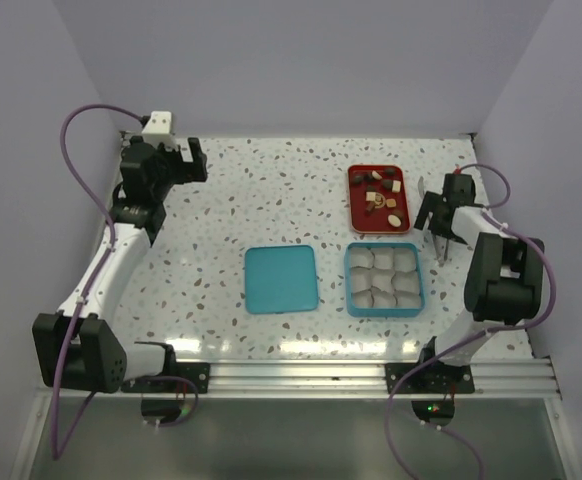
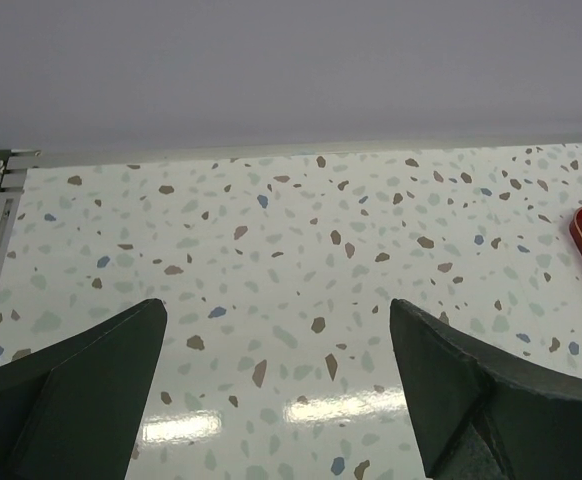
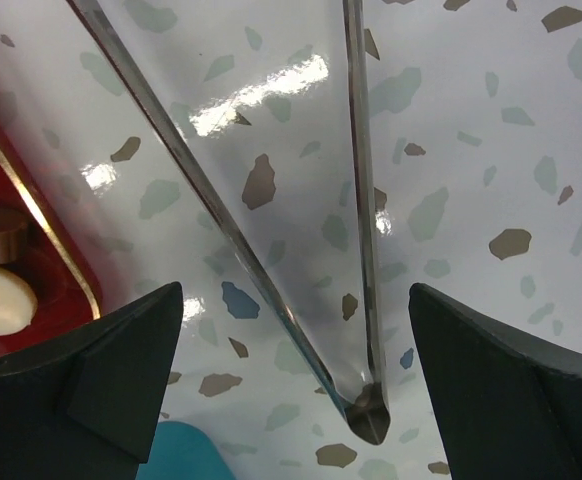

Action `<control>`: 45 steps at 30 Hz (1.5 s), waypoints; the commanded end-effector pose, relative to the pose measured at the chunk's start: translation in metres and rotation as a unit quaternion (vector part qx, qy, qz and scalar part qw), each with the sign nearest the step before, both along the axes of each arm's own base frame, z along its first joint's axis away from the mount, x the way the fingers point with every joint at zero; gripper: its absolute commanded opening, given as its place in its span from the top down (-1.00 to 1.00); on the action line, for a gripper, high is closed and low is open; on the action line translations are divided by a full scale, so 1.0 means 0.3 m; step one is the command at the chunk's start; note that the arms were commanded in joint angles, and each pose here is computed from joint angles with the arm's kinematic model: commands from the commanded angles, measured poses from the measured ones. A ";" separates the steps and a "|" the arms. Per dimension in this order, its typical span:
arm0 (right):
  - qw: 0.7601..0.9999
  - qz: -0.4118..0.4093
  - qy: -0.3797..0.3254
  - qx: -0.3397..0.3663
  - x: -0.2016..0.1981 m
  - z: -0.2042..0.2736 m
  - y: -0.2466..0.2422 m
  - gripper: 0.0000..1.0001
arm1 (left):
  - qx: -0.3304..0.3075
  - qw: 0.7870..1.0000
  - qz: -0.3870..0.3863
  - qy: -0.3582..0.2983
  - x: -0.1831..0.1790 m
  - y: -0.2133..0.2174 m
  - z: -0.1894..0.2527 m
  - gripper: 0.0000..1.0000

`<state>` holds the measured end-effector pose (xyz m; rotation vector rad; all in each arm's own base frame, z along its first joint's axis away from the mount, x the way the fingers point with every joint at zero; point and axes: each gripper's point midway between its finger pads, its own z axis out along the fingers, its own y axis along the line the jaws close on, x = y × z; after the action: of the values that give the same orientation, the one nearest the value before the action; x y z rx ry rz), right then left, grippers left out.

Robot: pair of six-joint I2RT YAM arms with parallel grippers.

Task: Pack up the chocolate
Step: Pick up the clamp at the center of the board.

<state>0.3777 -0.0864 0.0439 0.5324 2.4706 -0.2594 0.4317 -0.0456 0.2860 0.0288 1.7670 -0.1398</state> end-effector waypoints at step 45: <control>0.994 0.012 -0.104 0.015 0.048 0.232 -0.006 -0.09 | -0.011 0.999 -0.016 -0.037 -0.031 -0.023 0.055 -1.00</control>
<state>0.3865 -0.0872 0.0804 0.5247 2.3454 -0.1561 0.4244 -0.0466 0.2800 0.0357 1.7670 -0.1482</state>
